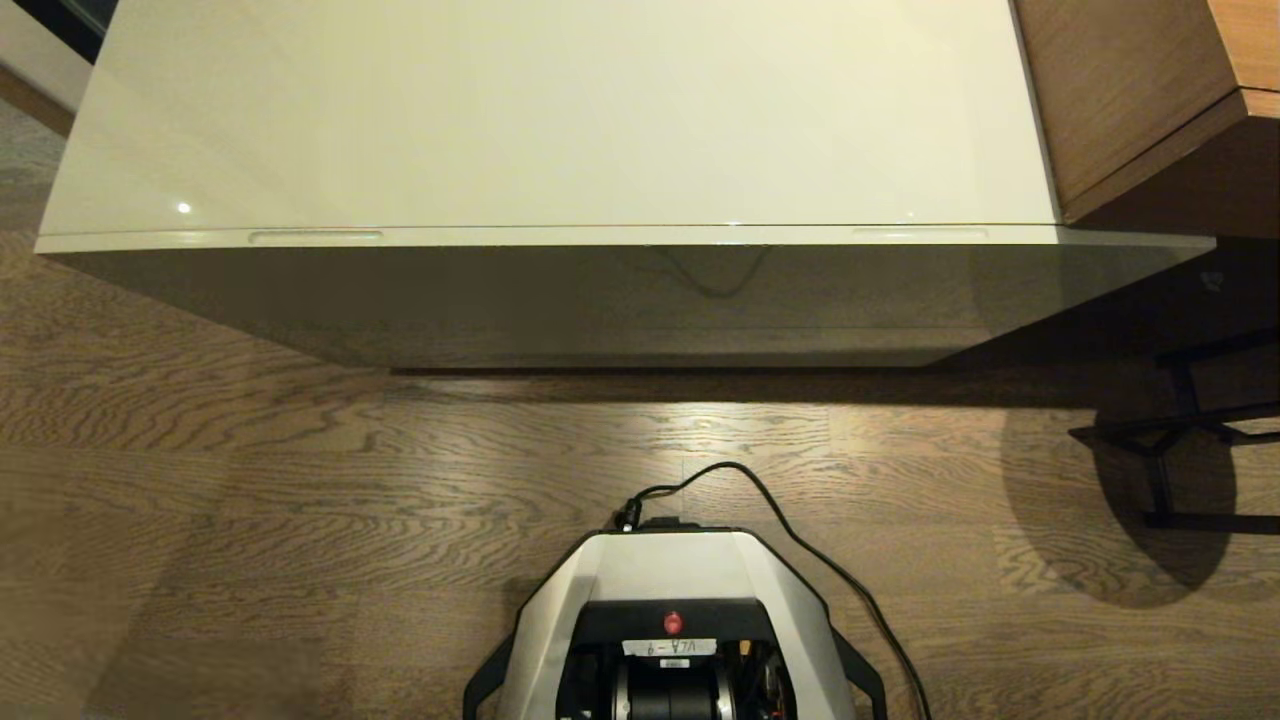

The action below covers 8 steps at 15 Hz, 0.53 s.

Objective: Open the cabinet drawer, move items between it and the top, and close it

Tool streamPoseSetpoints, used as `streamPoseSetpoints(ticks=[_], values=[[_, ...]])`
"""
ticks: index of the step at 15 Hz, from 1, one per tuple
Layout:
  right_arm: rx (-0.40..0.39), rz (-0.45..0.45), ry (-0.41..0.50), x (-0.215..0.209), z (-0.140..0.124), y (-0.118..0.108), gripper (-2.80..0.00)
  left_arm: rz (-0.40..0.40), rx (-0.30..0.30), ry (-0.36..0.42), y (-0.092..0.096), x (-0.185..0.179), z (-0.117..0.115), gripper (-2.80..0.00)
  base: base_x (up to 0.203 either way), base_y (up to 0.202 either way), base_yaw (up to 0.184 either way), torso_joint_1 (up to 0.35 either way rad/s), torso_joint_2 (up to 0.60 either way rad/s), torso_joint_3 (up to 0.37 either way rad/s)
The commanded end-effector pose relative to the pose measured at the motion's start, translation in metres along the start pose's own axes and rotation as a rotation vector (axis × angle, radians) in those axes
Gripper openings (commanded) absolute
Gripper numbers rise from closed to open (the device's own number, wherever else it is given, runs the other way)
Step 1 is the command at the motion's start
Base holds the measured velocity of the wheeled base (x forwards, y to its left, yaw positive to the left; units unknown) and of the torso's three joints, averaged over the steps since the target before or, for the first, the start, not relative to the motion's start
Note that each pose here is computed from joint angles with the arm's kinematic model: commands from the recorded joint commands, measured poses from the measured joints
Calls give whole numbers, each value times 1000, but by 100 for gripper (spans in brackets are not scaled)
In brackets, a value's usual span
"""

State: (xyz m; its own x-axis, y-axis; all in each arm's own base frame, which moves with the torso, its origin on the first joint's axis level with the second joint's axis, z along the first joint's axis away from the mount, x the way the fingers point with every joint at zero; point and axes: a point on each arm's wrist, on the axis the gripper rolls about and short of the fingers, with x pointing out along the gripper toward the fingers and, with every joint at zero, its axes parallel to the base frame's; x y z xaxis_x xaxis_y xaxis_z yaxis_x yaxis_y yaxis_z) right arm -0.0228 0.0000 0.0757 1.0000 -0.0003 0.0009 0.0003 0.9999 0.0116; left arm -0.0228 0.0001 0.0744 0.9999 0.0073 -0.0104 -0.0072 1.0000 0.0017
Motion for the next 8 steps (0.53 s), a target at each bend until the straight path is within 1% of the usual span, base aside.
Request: streamPoseSetpoints(ticks=[1, 8], values=[[1, 2, 2, 0, -1, 0, -280, 3, 0, 2, 0, 0, 0, -280, 0, 0, 0, 0, 0, 0], [1, 2, 2, 0, -1, 0, -280, 2, 0, 2, 0, 0, 0, -280, 0, 0, 0, 0, 0, 0]])
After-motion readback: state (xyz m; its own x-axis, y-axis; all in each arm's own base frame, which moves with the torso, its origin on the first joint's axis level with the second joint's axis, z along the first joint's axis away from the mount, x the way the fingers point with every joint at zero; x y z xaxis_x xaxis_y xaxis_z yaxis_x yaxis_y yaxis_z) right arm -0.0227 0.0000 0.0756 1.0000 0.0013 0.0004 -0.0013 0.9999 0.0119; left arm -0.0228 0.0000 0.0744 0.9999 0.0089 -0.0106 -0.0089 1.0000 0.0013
